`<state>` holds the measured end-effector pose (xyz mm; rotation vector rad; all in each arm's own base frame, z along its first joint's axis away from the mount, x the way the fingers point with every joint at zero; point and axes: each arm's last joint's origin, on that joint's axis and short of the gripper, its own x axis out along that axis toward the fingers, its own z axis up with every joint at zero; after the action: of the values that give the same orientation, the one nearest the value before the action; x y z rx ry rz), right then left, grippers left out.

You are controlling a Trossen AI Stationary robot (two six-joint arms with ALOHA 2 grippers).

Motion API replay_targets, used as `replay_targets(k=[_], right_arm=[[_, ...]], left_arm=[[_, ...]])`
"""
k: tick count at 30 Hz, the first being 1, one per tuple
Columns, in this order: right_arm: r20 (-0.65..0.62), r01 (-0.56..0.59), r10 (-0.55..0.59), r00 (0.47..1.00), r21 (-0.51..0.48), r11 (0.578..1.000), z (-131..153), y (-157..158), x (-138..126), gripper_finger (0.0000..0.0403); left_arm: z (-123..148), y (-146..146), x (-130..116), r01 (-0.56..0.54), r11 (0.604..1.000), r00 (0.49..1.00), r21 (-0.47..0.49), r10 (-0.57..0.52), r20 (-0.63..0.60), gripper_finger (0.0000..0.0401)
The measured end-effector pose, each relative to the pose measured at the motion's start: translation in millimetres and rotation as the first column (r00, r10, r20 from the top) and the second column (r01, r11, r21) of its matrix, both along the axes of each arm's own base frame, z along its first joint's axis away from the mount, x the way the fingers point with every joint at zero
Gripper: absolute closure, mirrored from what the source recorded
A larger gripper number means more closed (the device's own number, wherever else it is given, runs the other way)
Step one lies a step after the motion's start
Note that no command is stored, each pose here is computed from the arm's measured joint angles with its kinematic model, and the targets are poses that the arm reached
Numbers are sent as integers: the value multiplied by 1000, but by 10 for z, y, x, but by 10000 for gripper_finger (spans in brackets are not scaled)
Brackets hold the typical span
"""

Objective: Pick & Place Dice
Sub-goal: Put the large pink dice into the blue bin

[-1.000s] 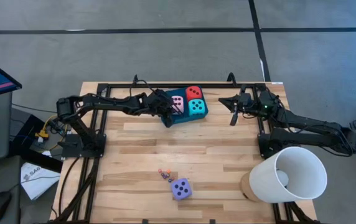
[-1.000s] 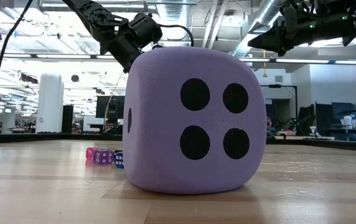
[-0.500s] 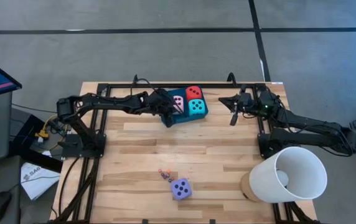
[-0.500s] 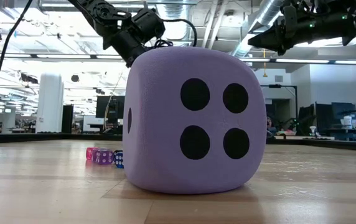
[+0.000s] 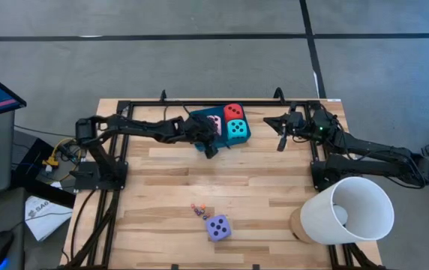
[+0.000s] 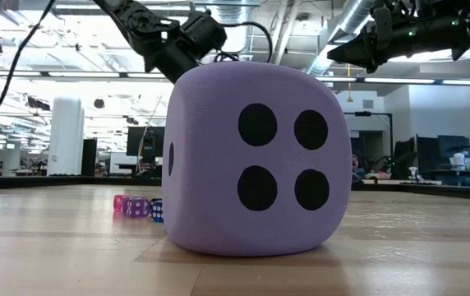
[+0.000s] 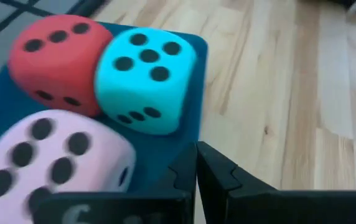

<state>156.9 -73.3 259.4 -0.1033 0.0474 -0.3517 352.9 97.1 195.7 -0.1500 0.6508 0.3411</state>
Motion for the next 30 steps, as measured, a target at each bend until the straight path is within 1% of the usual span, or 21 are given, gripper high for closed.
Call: replay_targets(k=[3, 7, 9, 11, 14, 18, 19, 21, 23, 27, 30], right_arm=[[0, 0, 0, 1000, 0, 1000, 0, 0, 0, 403], [-1, 0, 0, 1000, 1, 1000, -1, 0, 0, 403], [-1, 0, 0, 1000, 1, 1000, -1, 0, 0, 403], [-1, 3, -3, 1000, 0, 1000, -1, -5, -2, 403], [-1, 13, -13, 1000, 0, 1000, -1, -20, -10, 403], [-2, 14, -14, 1000, 1, 1000, -2, -22, -10, 403], [-2, 13, -13, 1000, 0, 1000, -2, -20, -10, 403], [-3, 13, -13, 1000, 1, 1000, -3, -21, -10, 403], [-3, 13, -13, 1000, 1, 1000, -3, -21, -10, 403], [-5, 13, -13, 1000, 2, 1000, -7, -22, -7, 403], [-10, 14, -14, 1000, 1, 1000, -13, -27, -2, 403]], left_arm=[[-60, 10, 40, -2, 1000, 999, 17, 3, -52, 401], [41, 81, 27, -34, 999, 988, 22, 37, -151, 401], [41, 109, 4, -35, 999, 978, 18, 38, -205, 401], [25, 138, -14, -36, 999, 972, 21, 40, -230, 401], [0, 161, 2, -39, 999, 972, 22, 43, -230, 401], [-160, 166, 48, -29, 999, 964, 13, 32, -263, 401], [-201, 171, 59, -33, 999, 962, 17, 36, -271, 401], [-238, 197, 84, -58, 997, 961, 53, 70, -267, 401], [-244, 233, 94, -70, 993, 960, 92, 92, -263, 401], [-241, 314, 70, -91, 991, 959, 100, 115, -260, 401], [-219, 382, 72, -111, 988, 965, 109, 133, -227, 401]])
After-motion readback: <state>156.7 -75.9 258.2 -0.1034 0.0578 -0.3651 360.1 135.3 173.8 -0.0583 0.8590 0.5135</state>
